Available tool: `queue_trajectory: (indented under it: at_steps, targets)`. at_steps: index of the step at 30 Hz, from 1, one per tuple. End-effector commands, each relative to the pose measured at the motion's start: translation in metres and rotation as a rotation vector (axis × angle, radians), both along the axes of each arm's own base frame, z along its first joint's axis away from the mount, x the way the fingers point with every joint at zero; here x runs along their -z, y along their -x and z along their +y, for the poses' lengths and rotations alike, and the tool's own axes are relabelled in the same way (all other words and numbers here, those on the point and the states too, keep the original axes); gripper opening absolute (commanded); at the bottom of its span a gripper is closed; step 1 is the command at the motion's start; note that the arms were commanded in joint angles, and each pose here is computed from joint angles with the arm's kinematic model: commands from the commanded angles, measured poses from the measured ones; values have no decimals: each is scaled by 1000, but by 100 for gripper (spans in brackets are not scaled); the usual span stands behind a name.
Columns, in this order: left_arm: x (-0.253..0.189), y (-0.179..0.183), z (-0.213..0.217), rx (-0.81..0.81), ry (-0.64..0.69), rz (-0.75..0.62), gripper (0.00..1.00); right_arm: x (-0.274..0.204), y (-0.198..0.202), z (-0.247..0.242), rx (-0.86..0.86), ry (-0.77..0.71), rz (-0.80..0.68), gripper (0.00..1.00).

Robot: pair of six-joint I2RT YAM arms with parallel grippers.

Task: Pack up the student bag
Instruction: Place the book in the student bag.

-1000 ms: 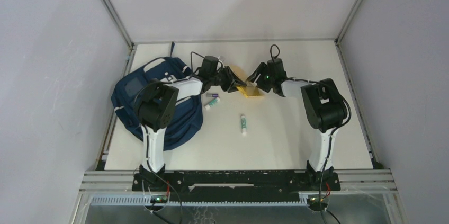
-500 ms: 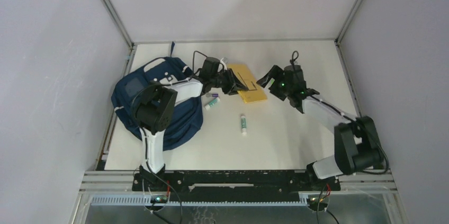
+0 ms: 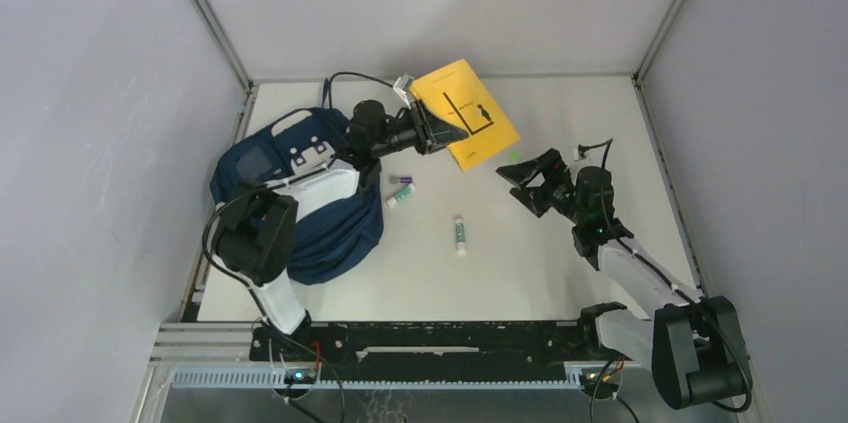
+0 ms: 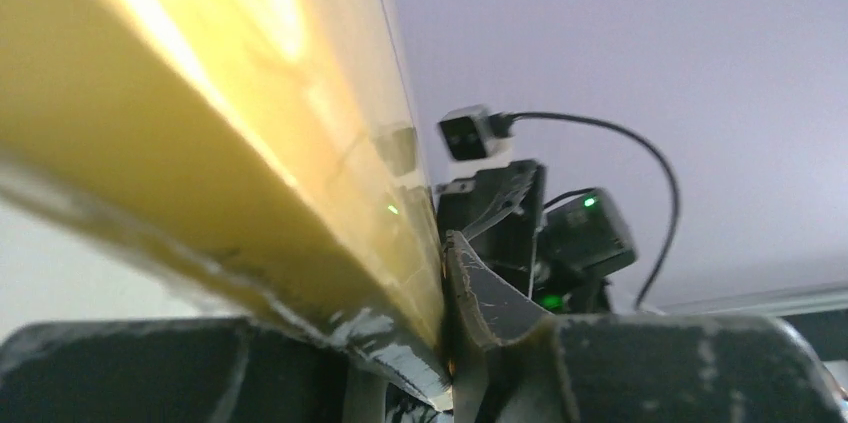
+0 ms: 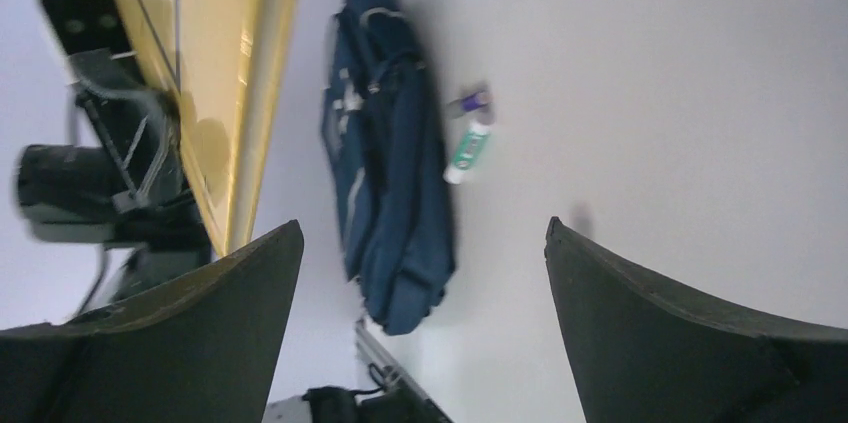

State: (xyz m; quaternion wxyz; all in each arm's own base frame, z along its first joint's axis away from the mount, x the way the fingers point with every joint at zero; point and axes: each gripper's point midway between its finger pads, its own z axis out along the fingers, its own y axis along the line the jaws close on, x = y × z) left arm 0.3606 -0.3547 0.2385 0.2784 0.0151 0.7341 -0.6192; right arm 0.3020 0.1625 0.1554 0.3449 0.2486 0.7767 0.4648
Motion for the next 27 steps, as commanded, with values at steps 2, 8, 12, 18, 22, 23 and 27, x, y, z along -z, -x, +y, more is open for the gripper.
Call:
queue_trajectory:
  at_steps: [2,8,12,18,22,23,27]
  targets:
    - [-93,17,6,29,371,-165,0,-84,8,19,-79,-298,-309,100]
    - [-97,22,9,44,452,-155,0,-105,16,30,-118,-354,-426,100]
    - [-98,25,10,40,428,-168,0,-119,17,35,-125,-370,-483,100]
    - [-98,30,8,54,413,-167,0,-134,3,39,-106,-382,-512,100]
    - [-95,35,3,72,406,-156,0,-145,-16,39,-84,-416,-530,99]
    - [-94,36,3,73,405,-156,0,-147,-21,41,-85,-428,-535,99]
    - [-90,39,3,74,400,-150,0,-146,-43,47,-79,-467,-505,90]
